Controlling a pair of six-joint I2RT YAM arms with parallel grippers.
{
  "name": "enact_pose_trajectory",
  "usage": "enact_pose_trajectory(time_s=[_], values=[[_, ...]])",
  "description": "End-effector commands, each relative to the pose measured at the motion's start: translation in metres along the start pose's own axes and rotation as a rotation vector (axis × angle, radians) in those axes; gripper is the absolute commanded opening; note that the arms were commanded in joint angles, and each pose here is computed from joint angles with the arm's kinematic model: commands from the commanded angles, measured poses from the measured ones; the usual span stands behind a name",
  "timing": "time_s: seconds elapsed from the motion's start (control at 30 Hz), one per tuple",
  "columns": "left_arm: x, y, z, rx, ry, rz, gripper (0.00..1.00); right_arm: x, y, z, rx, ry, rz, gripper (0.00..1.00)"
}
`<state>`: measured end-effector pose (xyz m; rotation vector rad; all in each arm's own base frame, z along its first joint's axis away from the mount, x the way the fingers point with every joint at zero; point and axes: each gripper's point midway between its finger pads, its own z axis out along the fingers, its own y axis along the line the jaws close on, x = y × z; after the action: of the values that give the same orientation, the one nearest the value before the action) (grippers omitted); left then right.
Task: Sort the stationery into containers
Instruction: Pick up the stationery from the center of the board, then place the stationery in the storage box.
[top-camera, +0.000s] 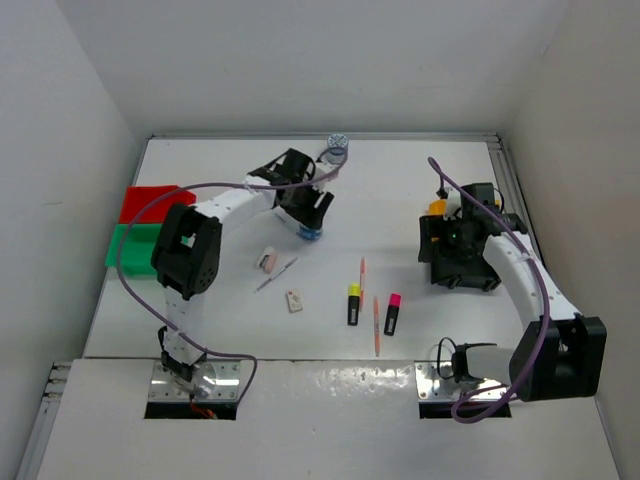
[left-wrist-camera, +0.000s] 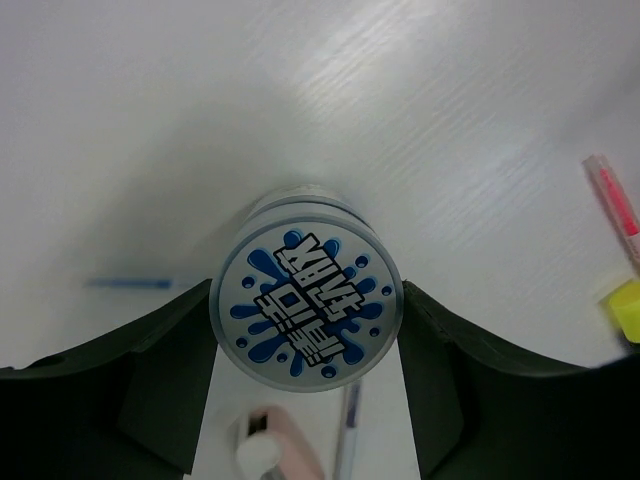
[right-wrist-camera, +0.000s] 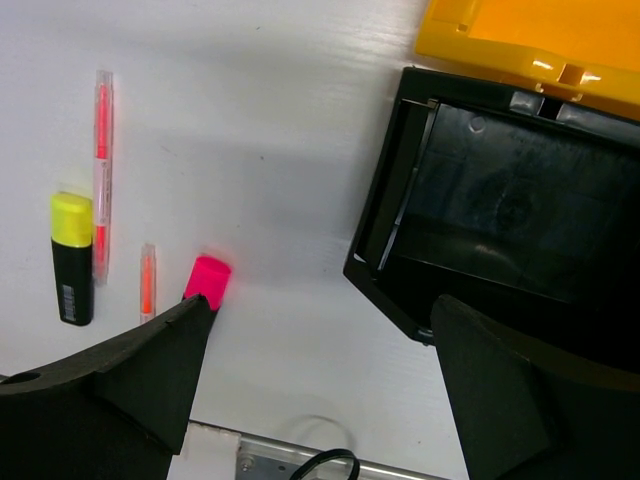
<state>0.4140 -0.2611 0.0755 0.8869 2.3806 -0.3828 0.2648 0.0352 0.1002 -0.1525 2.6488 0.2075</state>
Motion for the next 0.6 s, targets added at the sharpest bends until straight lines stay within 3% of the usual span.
enact_pose_trajectory(time_s=[0.0, 0.17, 0.27, 0.37, 0.57], values=[[-0.056, 0.06, -0.102, -0.128, -0.216, -0.118, 0.19, -0.01, 0.0, -0.003, 0.004, -0.061, 0.009, 0.9], [-0.038, 0.128, -0.182, -0.299, -0.26, -0.201, 0.13, -0.012, 0.006, -0.001, -0.014, -0.061, -0.003, 0.9], [-0.004, 0.18, -0.223, -0.423, -0.233, -0.284, 0.11, -0.016, 0.009, 0.0, -0.021, -0.064, -0.013, 0.9], [0.031, 0.219, -0.248, -0.495, -0.202, -0.363, 0.1, -0.019, 0.014, 0.002, -0.03, -0.055, -0.024, 0.9], [0.106, 0.283, -0.258, -0.54, -0.116, -0.534, 0.09, -0.021, 0.02, 0.006, -0.043, -0.042, -0.031, 0.9]])
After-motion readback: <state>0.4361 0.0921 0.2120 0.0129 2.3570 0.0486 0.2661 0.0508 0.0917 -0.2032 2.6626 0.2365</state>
